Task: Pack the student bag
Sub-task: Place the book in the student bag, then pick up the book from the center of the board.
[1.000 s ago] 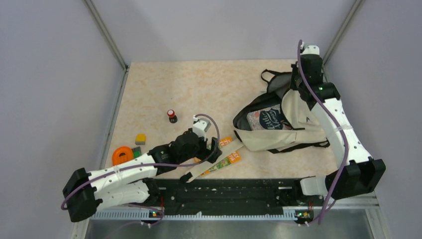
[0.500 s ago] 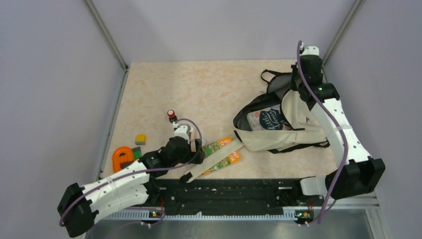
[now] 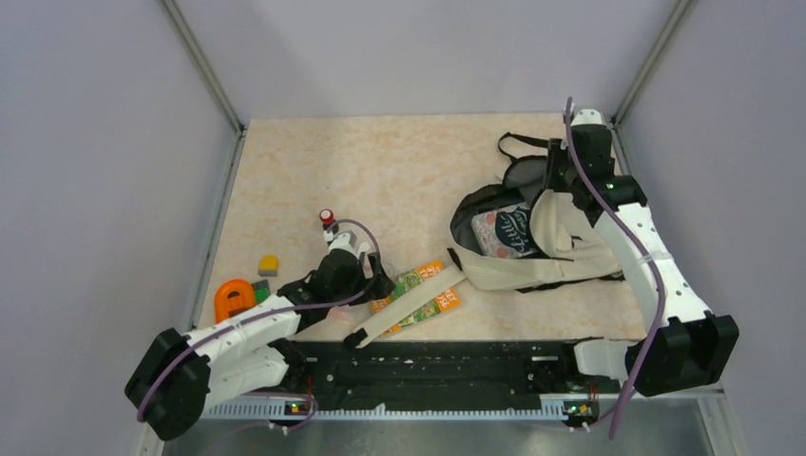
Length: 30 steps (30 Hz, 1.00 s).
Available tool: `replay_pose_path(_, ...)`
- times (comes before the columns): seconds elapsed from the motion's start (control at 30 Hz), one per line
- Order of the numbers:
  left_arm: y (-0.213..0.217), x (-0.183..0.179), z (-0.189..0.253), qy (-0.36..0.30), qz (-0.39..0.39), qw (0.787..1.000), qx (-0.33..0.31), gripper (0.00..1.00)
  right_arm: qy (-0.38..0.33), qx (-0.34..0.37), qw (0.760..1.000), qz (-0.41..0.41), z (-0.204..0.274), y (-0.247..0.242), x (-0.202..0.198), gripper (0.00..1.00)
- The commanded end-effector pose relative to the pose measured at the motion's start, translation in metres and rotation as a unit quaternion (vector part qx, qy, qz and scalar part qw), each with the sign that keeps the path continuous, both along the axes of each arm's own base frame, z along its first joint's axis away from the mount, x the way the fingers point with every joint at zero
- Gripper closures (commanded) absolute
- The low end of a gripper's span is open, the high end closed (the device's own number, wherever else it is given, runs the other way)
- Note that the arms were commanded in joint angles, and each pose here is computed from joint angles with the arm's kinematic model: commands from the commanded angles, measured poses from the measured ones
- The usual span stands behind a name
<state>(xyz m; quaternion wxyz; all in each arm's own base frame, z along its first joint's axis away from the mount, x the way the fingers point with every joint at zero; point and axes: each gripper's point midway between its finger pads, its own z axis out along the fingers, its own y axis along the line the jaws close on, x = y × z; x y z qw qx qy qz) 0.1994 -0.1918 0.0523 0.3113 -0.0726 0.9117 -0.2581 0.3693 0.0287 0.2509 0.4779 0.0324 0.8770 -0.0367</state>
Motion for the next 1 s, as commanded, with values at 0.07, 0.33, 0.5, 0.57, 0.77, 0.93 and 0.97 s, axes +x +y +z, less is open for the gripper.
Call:
replay_pose_path(0.07, 0.001, 0.018, 0.006, -0.024, -0.001, 0.999, 0.030, 0.03, -0.023, 0.067, 0.996, 0.060, 0.025, 0.028, -0.028, 0.31)
replay_pose_path(0.33, 0.011, 0.023, 0.000, -0.029, -0.014, 0.996, 0.085, 0.02, -0.030, 0.144, 0.971, 0.186, 0.033, 0.124, -0.087, 0.19)
replay_pose_path(0.5, 0.002, 0.025, 0.003, -0.028, -0.019, 0.997, 0.068, 0.03, 0.020, 0.212, 0.940, 0.267, -0.005, 0.194, -0.138, 0.19)
replay_pose_path(0.57, 0.003, 0.025, 0.000, -0.022, -0.014, 0.997, 0.069, 0.03, 0.038, 0.242, 0.923, 0.297, -0.020, 0.223, -0.162, 0.19)
replay_pose_path(0.77, -0.002, 0.018, -0.007, -0.008, -0.016, 0.999, 0.046, 0.15, 0.113, 0.295, 0.901, 0.298, -0.088, 0.262, -0.214, 0.23)
replay_pose_path(0.93, -0.004, 0.012, -0.009, -0.004, -0.018, 0.999, 0.030, 0.25, 0.127, 0.294, 0.921, 0.220, -0.133, 0.238, -0.213, 0.27)
replay_pose_path(0.97, -0.004, 0.012, -0.009, -0.004, -0.018, 0.999, 0.029, 0.26, 0.125, 0.295, 0.923, 0.212, -0.138, 0.234, -0.212, 0.28)
